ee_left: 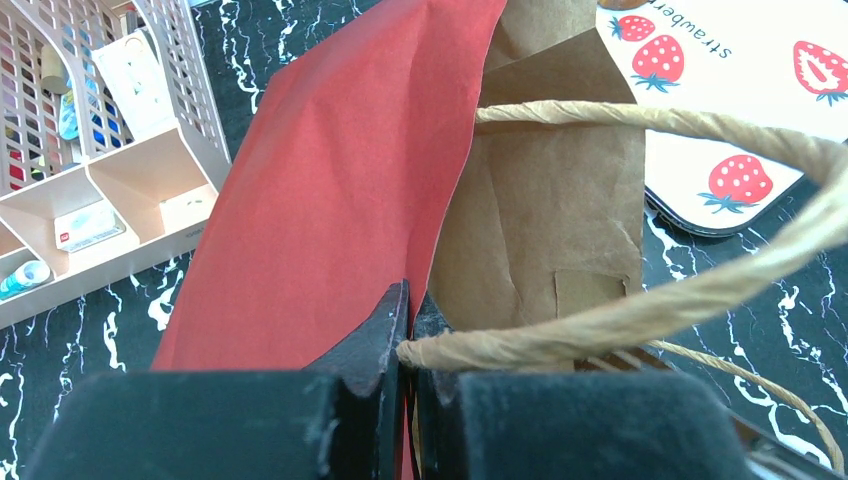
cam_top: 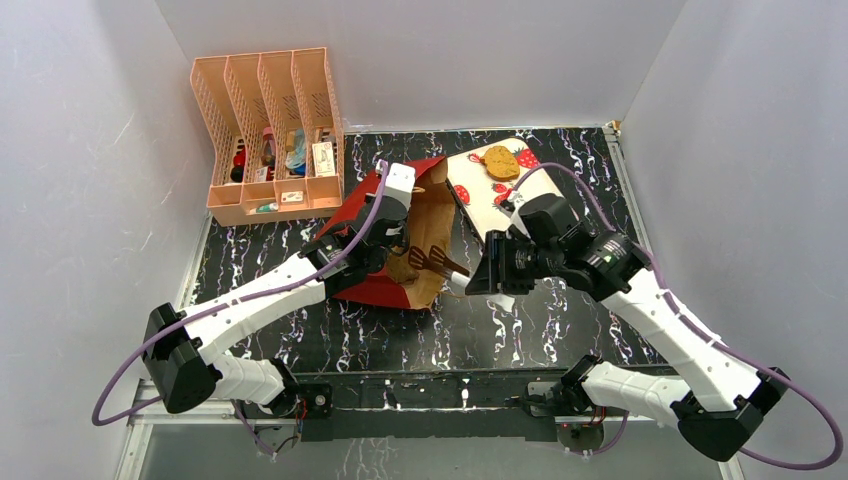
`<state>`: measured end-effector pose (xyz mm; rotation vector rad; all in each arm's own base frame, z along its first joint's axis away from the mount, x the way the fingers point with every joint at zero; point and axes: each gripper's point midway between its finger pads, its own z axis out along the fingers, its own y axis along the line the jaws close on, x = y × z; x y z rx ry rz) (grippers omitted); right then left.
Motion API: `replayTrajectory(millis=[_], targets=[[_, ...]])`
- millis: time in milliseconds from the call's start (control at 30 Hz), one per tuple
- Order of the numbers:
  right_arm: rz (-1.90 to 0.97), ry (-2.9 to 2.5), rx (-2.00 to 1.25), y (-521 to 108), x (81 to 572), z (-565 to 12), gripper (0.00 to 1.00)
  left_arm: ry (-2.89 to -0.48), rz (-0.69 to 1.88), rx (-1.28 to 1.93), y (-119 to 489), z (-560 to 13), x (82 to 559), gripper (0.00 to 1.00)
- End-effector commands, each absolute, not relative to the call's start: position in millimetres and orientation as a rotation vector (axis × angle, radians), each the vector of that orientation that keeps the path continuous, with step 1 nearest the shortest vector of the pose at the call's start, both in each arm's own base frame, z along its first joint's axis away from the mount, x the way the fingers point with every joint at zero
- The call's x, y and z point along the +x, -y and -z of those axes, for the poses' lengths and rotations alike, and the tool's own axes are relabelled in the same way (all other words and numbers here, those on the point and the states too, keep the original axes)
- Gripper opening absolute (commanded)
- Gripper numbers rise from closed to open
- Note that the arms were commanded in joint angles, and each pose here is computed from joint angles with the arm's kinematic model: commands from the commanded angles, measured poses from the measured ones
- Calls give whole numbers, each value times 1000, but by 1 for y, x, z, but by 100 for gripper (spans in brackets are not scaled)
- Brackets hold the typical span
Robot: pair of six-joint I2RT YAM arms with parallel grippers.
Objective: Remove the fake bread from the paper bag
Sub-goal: Take out the fake bread from the paper bag.
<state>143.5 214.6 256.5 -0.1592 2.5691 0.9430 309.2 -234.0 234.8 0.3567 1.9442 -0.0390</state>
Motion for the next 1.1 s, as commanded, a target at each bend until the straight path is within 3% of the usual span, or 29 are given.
replayTrajectory(millis=[0, 1067], targets=[[-1106, -2466, -205, -236, 144, -270, 8, -1904, 90, 317, 239, -259, 310, 0], [-1032, -2556, -257, -245, 159, -206, 15, -1911, 112, 346, 233, -266, 290, 0]])
